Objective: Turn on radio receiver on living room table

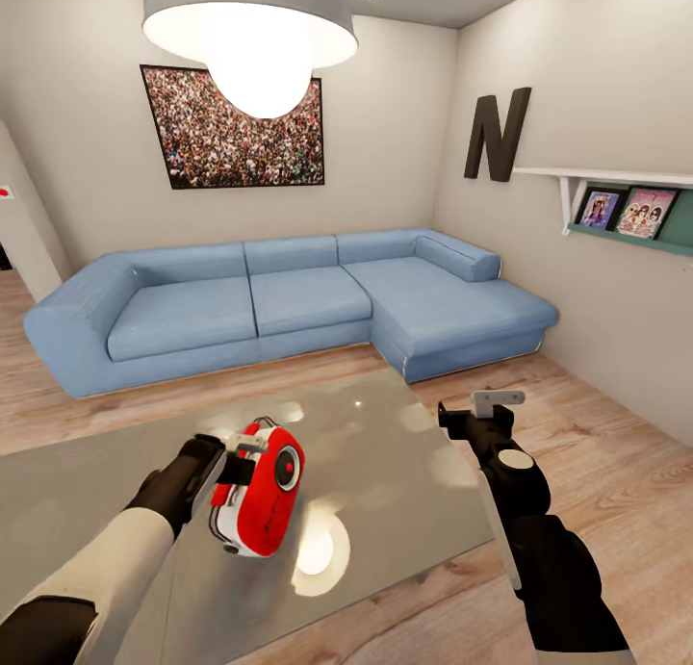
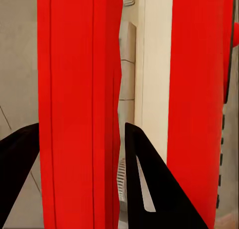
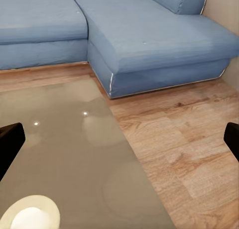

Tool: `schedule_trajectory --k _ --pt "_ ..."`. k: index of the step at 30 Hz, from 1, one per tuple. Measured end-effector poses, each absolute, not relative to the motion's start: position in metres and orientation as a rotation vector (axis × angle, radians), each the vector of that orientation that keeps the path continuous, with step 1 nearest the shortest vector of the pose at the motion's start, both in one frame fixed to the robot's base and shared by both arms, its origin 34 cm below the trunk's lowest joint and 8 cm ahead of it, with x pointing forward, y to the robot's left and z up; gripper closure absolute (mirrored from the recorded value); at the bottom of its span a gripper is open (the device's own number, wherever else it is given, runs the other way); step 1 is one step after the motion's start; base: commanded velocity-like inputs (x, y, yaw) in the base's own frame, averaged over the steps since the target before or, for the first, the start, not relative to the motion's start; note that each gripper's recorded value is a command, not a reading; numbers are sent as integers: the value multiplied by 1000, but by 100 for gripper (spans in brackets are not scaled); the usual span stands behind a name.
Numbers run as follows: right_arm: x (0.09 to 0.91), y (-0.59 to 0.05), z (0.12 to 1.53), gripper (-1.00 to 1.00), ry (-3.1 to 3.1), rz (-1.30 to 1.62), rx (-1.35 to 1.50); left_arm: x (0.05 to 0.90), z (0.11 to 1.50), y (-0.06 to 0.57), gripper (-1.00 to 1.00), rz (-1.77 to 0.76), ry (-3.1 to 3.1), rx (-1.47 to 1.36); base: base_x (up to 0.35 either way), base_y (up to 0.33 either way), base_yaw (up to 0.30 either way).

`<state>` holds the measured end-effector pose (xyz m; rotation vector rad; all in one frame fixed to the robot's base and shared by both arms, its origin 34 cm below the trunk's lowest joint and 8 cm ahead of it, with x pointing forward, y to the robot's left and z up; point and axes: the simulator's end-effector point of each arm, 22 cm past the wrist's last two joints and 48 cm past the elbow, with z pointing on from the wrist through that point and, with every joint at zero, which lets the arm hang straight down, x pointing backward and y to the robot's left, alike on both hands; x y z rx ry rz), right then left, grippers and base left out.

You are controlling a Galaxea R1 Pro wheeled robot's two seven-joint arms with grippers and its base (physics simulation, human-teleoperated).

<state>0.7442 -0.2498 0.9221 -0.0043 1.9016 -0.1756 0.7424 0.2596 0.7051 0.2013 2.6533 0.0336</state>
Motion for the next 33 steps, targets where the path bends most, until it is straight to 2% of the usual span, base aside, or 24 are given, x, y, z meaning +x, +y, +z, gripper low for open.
schedule_trajectory --k 12,33 --pt "744 -250 923 -100 1902 -176 -5 774 800 244 100 43 2548 202 0 0 0" --pt "741 -249 934 -100 1888 -175 -2 772 809 252 100 54 2539 190 0 0 0"
